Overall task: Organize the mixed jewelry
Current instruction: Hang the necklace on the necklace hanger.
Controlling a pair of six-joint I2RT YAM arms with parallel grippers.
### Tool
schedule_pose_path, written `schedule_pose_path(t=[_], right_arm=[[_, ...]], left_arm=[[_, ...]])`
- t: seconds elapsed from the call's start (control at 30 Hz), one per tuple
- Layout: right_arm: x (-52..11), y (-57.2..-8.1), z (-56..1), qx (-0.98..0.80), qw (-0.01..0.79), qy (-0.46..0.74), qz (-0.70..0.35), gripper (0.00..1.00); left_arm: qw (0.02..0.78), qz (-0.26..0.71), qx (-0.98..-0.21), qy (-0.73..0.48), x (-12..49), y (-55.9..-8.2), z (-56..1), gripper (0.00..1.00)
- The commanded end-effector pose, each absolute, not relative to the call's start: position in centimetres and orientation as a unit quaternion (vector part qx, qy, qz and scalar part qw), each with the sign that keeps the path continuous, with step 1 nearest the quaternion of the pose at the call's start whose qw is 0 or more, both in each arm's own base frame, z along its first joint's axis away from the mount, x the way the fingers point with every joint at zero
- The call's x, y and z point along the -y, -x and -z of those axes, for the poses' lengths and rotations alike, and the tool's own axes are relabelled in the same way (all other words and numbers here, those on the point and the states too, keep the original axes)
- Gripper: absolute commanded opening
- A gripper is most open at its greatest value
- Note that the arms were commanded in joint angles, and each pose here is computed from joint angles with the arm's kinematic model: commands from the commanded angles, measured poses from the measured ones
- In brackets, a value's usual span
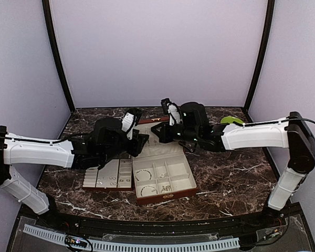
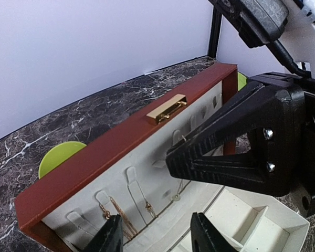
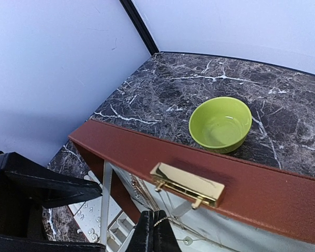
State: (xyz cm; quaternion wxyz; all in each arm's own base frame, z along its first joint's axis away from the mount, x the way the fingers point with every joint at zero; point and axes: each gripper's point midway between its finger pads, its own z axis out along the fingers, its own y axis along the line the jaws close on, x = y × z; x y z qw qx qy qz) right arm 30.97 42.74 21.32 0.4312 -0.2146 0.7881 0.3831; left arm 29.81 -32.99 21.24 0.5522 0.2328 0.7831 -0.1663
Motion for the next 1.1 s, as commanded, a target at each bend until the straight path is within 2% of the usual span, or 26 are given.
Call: schedule_pose_path(t=[0.0, 1.07], right_arm=[[-43.7, -31.5, -22.9, -0.779, 0.449, 0.215, -0.382, 0.0], [-44.7, -33.5, -22.2, -0.794, 0.455, 0.197, -0.352, 0.0]], left_arm=[[0.547, 0.189, -0.787, -0.214, 32.7, -29.6, -21.5, 0.46], [0.524, 0.206, -0.799, -0.211, 33.1, -29.8, -19.6, 0.46]])
